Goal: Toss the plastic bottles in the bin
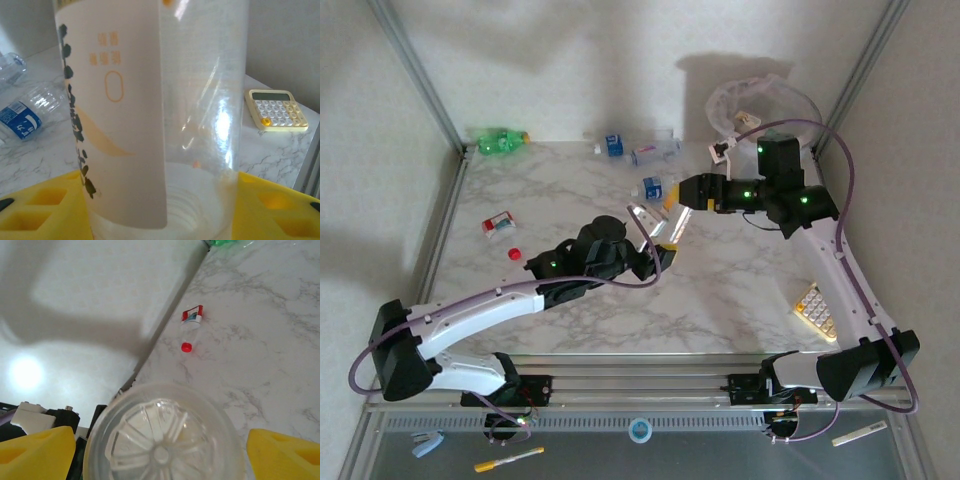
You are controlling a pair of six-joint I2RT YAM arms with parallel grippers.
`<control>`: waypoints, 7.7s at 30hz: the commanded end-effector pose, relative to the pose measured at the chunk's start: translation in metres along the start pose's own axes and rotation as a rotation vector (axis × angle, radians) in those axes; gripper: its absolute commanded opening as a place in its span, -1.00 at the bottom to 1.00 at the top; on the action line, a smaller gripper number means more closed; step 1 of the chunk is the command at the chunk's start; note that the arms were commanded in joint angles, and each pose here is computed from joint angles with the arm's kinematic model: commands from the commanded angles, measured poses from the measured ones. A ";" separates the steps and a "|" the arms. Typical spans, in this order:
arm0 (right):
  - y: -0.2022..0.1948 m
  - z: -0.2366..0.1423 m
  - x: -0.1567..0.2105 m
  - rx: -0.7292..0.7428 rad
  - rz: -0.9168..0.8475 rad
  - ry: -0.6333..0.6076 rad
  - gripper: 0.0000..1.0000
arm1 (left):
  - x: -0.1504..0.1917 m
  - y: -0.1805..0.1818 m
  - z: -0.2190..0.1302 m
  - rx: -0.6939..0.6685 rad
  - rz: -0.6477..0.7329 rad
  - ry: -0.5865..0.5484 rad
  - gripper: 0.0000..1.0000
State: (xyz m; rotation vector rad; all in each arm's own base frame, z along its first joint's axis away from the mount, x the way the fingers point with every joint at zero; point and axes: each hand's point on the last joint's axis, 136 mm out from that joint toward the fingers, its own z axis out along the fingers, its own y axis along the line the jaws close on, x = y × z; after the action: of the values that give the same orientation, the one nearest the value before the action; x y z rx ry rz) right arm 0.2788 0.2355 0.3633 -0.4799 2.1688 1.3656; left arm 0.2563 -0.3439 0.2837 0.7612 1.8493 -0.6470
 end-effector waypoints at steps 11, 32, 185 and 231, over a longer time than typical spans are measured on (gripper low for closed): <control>0.004 0.010 0.008 -0.065 0.037 0.058 0.29 | -0.031 -0.001 0.001 -0.059 0.054 -0.094 -0.12; -0.024 -0.050 -0.047 0.395 -0.121 -0.170 -0.58 | -0.050 0.027 -0.014 -0.214 -0.044 -0.199 0.99; -0.044 -0.033 -0.015 0.273 0.001 -0.063 0.98 | -0.032 0.025 -0.013 -0.005 -0.168 -0.111 -0.47; 0.069 -0.210 -0.103 0.627 -0.772 -1.144 -1.00 | -0.019 0.053 -0.047 -0.114 -0.302 -0.265 0.99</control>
State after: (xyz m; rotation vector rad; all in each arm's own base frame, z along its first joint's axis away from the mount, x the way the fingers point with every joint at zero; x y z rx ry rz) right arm 0.2786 0.1077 0.4902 -0.2481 1.4541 0.4851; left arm 0.2722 -0.2878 0.3006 0.3850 1.7950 -0.7447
